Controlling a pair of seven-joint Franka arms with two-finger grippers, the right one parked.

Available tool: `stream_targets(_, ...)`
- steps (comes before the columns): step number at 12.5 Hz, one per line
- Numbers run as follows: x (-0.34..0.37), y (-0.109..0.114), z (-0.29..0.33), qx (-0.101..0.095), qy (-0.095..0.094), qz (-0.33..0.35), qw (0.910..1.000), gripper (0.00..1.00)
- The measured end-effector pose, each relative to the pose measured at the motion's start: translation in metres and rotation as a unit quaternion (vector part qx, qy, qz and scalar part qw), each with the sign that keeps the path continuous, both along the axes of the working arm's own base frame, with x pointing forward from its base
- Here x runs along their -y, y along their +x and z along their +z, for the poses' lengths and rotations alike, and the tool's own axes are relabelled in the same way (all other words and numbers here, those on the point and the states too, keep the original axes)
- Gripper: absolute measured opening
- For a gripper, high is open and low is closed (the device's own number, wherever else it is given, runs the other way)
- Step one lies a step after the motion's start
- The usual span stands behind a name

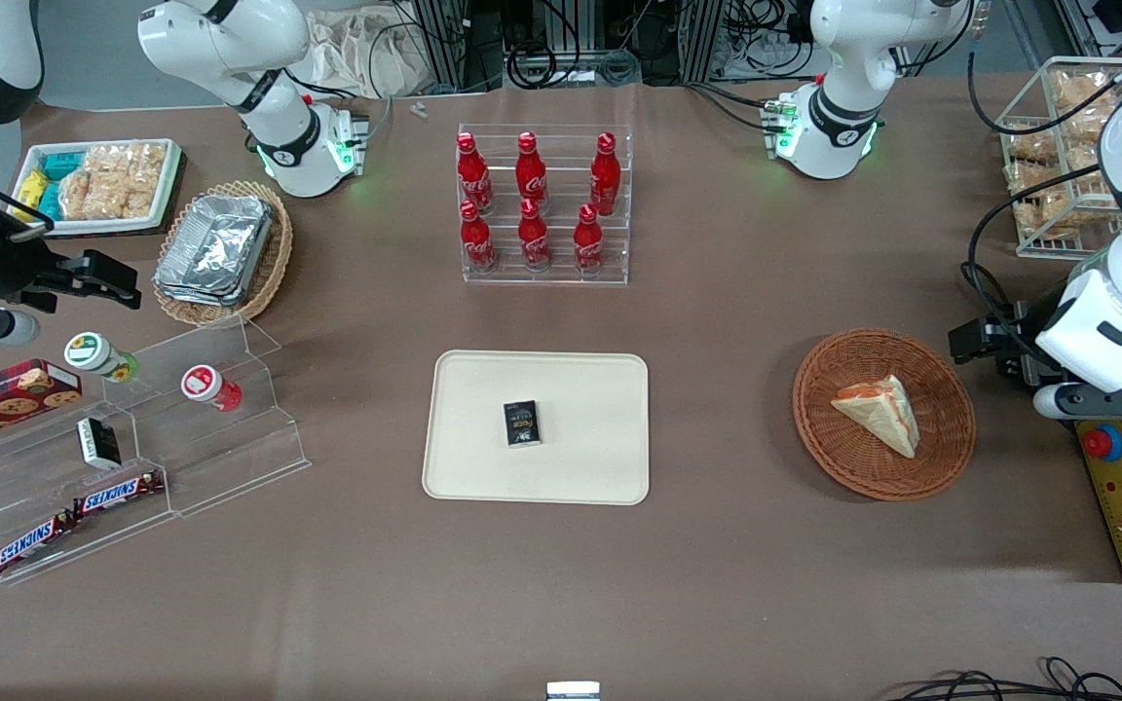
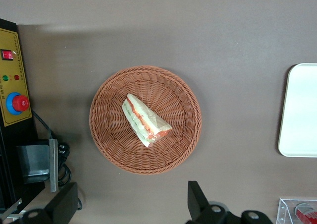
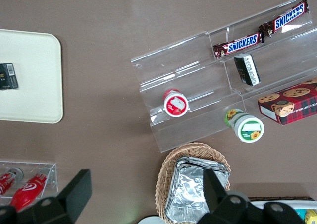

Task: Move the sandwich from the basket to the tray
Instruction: 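Move the left gripper down over the wrapped sandwich in the wicker basket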

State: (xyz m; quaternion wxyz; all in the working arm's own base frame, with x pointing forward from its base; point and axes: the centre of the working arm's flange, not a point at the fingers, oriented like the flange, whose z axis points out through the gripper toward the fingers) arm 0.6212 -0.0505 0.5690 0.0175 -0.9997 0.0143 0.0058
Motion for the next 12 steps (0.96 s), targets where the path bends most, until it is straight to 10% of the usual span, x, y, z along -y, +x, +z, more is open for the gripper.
stream_targets(5,-0.006,0.001,-0.002,-0.003,0.005,0.019,0.9998,1.0)
stream_targets(7,-0.013,0.004,-0.016,-0.01,0.008,0.124,0.9921,1.0)
stream_targets(12,-0.007,0.01,-0.099,0.0,0.011,0.381,0.9246,1.0)
